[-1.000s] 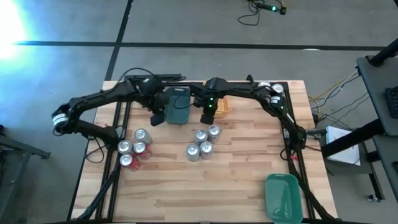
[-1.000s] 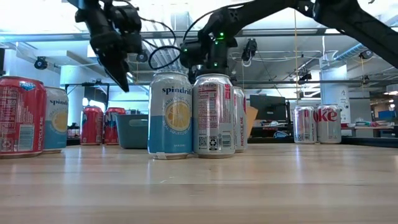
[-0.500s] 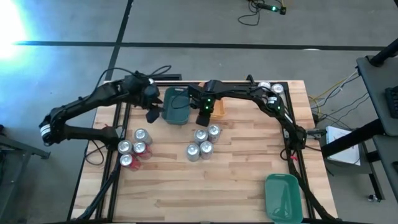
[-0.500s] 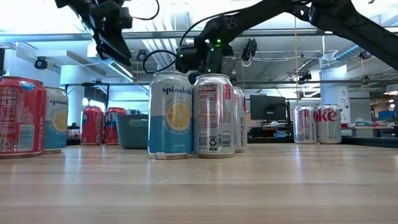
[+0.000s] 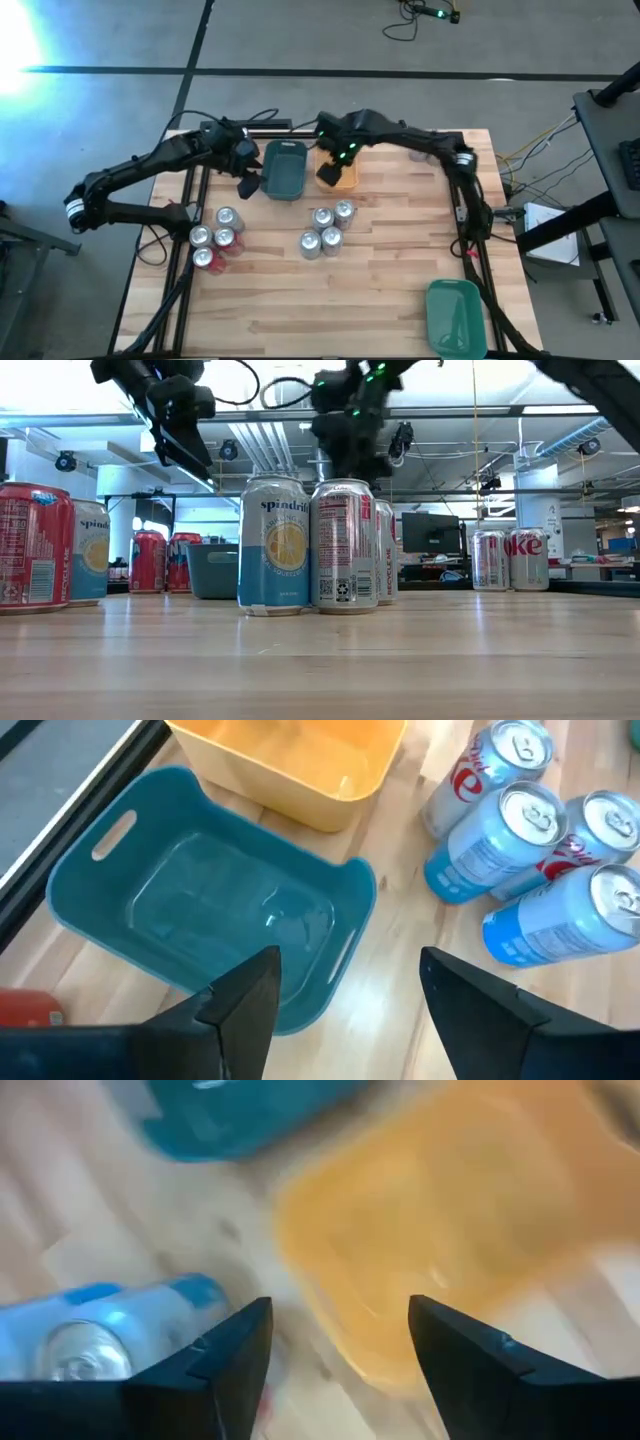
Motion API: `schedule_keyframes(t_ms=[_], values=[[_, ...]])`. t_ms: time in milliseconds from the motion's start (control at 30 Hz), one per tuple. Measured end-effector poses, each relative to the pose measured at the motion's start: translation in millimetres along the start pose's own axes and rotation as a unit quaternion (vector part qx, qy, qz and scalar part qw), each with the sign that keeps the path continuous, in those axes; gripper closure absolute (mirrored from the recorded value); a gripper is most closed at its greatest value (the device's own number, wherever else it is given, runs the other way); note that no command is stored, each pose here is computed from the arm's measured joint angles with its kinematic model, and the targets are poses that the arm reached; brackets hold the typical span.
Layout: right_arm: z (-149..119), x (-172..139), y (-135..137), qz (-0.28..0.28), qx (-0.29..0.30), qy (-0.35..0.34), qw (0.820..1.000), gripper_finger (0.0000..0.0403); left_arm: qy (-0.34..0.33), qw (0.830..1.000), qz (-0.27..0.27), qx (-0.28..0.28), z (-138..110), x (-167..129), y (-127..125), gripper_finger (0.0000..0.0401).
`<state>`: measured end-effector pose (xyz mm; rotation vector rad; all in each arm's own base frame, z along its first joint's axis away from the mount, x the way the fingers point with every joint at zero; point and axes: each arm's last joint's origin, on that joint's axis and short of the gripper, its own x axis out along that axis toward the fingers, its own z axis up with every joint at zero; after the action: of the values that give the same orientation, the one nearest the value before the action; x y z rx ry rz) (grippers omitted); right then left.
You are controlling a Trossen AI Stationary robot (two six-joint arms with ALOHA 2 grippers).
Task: Sort soda cans
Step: Adjust the bins
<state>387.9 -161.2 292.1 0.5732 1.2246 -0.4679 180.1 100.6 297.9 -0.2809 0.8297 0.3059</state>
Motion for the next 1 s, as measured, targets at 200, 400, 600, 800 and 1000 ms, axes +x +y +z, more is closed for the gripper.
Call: schedule_keyframes(t_ms=[200,400,600,800,1000], values=[[-22.5,-1.3,-38.0,-0.036,0.117,0.023,0.992,0.0180,-0.006,1.000,-0.009,0.002,-4.0,8.1,-0.1,0.0190],[-34.9,41.8,-55.5,-0.033,0.212,0.002,0.977,0.0194,-0.025,0.998,-0.015,0.063,-12.9,25.5,1.1,0.0194],[-38.3,69.1,-57.0,-0.030,0.246,-0.010,0.969,0.0181,0.010,0.998,-0.018,0.054,-28.0,55.7,6.4,0.0176],[-33.8,68.0,-72.3,-0.038,0.276,-0.030,0.960,0.0169,0.055,0.996,-0.027,0.058,-27.0,79.8,9.9,0.0177],[-36.2,87.5,-83.0,-0.056,0.302,-0.027,0.951,0.0191,0.064,0.992,-0.079,0.077,-18.7,92.3,9.5,0.0186]])
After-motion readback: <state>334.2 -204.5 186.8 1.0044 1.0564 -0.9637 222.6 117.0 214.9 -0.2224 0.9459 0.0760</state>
